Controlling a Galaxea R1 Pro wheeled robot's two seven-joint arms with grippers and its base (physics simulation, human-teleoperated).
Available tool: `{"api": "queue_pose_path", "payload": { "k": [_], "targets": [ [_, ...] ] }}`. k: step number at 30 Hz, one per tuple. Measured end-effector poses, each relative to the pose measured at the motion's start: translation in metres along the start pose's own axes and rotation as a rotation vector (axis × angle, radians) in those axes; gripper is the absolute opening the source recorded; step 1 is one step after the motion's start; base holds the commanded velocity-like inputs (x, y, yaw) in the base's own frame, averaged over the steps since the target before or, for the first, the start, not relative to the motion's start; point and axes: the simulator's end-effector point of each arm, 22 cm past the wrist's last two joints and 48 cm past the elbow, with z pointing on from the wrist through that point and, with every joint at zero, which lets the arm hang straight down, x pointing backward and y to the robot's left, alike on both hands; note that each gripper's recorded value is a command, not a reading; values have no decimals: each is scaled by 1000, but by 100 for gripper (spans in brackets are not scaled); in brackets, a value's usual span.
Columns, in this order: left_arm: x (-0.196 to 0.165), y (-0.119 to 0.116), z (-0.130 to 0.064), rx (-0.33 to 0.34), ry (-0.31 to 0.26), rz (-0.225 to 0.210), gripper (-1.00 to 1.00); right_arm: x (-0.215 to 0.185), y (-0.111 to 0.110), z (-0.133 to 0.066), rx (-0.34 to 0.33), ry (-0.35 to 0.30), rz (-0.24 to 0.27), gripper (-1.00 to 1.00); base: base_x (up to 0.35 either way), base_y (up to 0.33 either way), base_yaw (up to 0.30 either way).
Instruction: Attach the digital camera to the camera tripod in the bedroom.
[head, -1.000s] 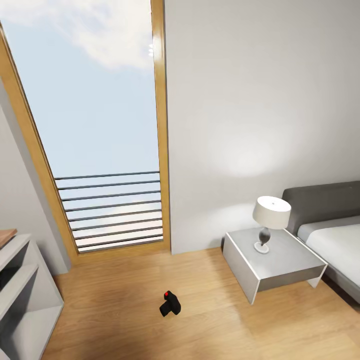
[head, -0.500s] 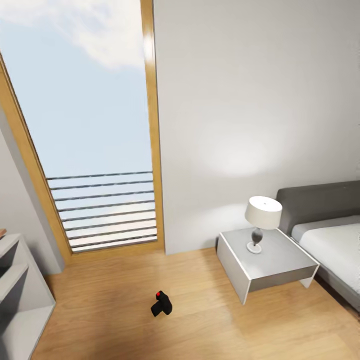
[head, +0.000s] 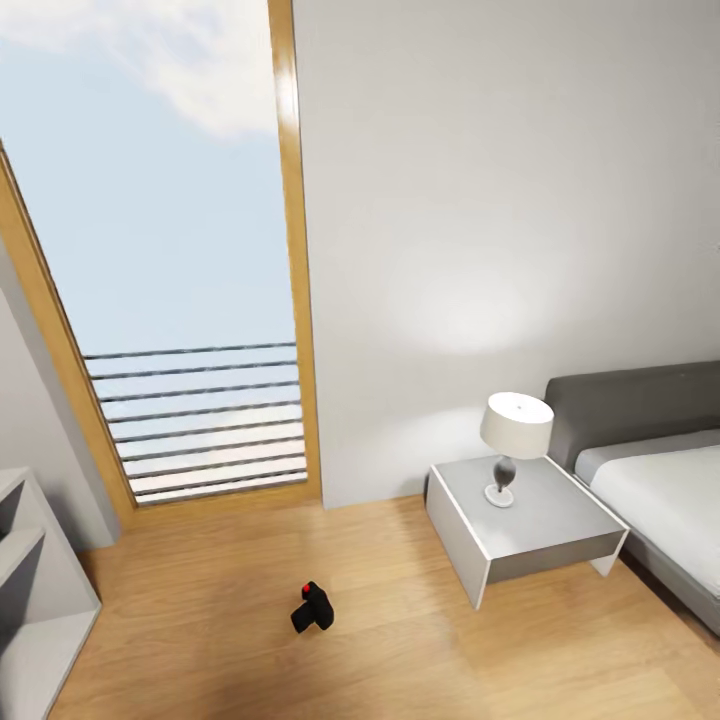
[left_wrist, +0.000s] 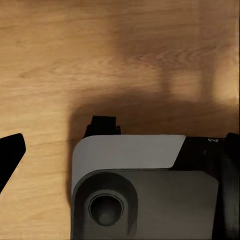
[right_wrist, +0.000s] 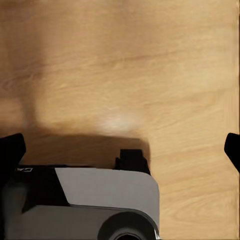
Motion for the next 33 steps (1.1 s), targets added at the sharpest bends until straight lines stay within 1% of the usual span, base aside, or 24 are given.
{"api": "queue_pose_path", "payload": {
  "k": [1,2,4,7,8,9,11,12,15,16,17,20,23,25,26,28,29,30,33],
  "targets": [
    [-14,-2,-1,3,-8,-5,100,-18,0,-1,0,-10,0,100,0,-16,0],
    [-14,-2,-1,3,-8,-5,100,-19,0,-1,0,-9,1,100,0,-13,0],
    [-42,-7,-3,11,-24,-15,100,-53,1,-5,-2,-32,1,100,0,-9,0],
    [-91,-23,-9,36,-60,-35,100,-108,3,-15,-4,-86,2,100,0,-5,0],
    [-123,-36,-15,55,-86,-52,100,-143,4,-24,-5,-126,4,100,0,-2,0],
    [-164,-48,-26,75,-128,-65,100,-179,5,-35,-6,-163,4,100,0,-2,0],
    [-195,-59,-37,88,-167,-72,100,-205,6,-45,-7,-186,4,100,0,-1,0],
    [-230,-66,-51,91,-222,-78,100,-230,7,-57,-8,-212,3,100,0,0,0],
    [-282,-68,-78,70,-324,-90,100,-273,10,-80,-14,-276,2,100,0,0,0],
    [-307,-68,-94,51,-378,-105,100,-298,12,-96,-17,-327,0,100,0,0,0],
    [-319,-68,-102,46,-403,-118,100,-312,13,-106,-18,-358,-2,100,0,0,0],
    [-340,-71,-119,49,-444,-169,100,-346,20,-135,-22,-446,-26,100,0,0,0],
    [-353,-73,-133,66,-452,-217,100,-373,34,-164,-28,-525,-78,100,0,0,0],
    [-360,-74,-142,85,-457,-246,100,-386,45,-183,-33,-566,-114,100,0,0,0],
    [-360,-74,-142,86,-457,-246,100,-386,45,-183,-33,-566,-115,100,0,0,0],
    [-366,-77,-151,108,-468,-272,100,-396,55,-199,-39,-601,-141,100,0,0,0],
    [-368,-81,-157,123,-474,-289,100,-404,61,-213,-44,-632,-159,100,0,0,0],
    [-365,-81,-158,121,-471,-303,100,-411,66,-226,-48,-662,-170,100,0,0,0],
    [-356,-77,-155,105,-460,-321,100,-417,72,-244,-55,-705,-181,100,0,-17,0]
  ]
}}
